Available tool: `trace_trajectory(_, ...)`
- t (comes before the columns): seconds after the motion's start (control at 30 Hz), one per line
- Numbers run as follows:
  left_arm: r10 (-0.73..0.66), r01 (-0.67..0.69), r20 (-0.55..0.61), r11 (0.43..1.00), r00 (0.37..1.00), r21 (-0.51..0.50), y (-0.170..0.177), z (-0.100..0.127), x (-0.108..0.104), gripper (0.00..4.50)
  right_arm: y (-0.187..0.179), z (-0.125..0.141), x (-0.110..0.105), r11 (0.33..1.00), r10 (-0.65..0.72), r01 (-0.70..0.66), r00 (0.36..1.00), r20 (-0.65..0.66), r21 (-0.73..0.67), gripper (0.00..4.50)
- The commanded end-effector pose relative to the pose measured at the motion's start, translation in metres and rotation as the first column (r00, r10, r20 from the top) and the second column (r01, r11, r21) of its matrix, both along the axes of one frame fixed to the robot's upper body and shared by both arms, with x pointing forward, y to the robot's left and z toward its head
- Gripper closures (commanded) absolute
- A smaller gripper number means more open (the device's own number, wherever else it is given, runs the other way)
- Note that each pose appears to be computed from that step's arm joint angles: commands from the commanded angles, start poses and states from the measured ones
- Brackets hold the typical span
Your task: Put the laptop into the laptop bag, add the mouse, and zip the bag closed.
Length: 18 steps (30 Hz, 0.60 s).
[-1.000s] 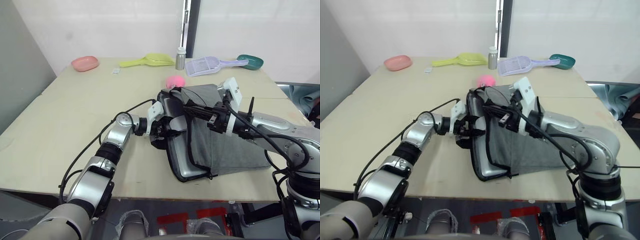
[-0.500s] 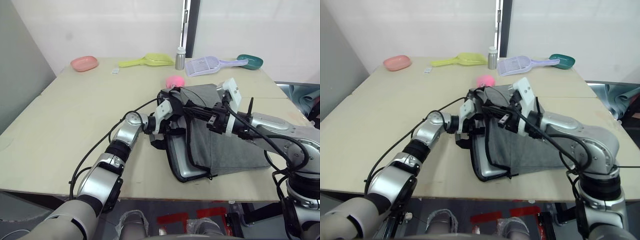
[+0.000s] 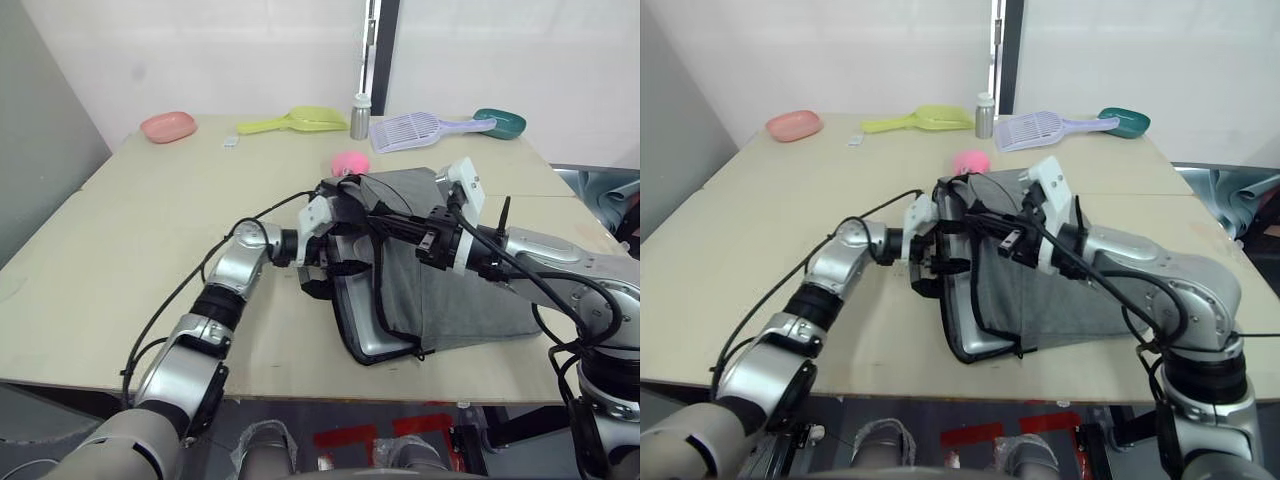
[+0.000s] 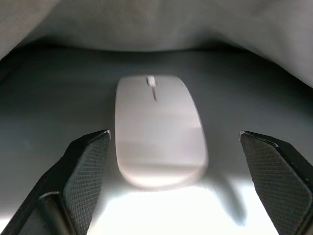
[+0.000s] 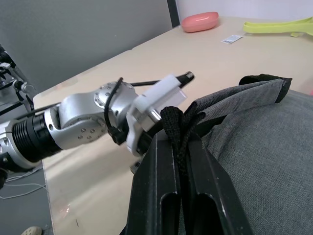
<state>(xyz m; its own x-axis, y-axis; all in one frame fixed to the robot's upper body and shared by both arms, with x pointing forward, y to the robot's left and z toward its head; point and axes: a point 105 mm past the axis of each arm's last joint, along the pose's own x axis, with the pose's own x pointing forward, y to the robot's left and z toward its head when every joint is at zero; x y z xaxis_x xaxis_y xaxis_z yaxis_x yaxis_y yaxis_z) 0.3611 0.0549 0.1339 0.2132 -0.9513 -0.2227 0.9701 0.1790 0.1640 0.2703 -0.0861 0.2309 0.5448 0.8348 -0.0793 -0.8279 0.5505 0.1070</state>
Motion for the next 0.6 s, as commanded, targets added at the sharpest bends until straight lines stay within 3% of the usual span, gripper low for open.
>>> trace_trajectory(0.03, 0.010, -0.009, 0.057, 1.000, 0.998, -0.019, 0.012, 0.021, -0.001, 0.06, 0.002, 0.012, -0.010, 0.999, 0.041, -0.042, 0.998, 0.057, 0.026, 4.50)
trace_trajectory(0.17, 0.014, -0.014, 0.062, 1.000, 0.998, 0.003, 0.041, 0.036, -0.012, 0.06, -0.005, 0.009, -0.011, 0.999, 0.034, -0.034, 0.999, 0.042, 0.007, 4.50)
trace_trajectory(0.37, -0.026, 0.028, -0.101, 0.999, 0.995, 0.022, 0.098, 0.055, -0.056, 0.06, -0.026, -0.005, -0.015, 0.995, 0.038, -0.039, 0.999, -0.019, -0.096, 4.50)
trace_trajectory(0.6, 0.086, -0.083, -0.140, 0.996, 0.986, 0.026, 0.136, 0.068, -0.063, 0.06, -0.025, -0.019, -0.017, 0.989, 0.079, -0.087, 0.994, -0.073, -0.119, 4.50)
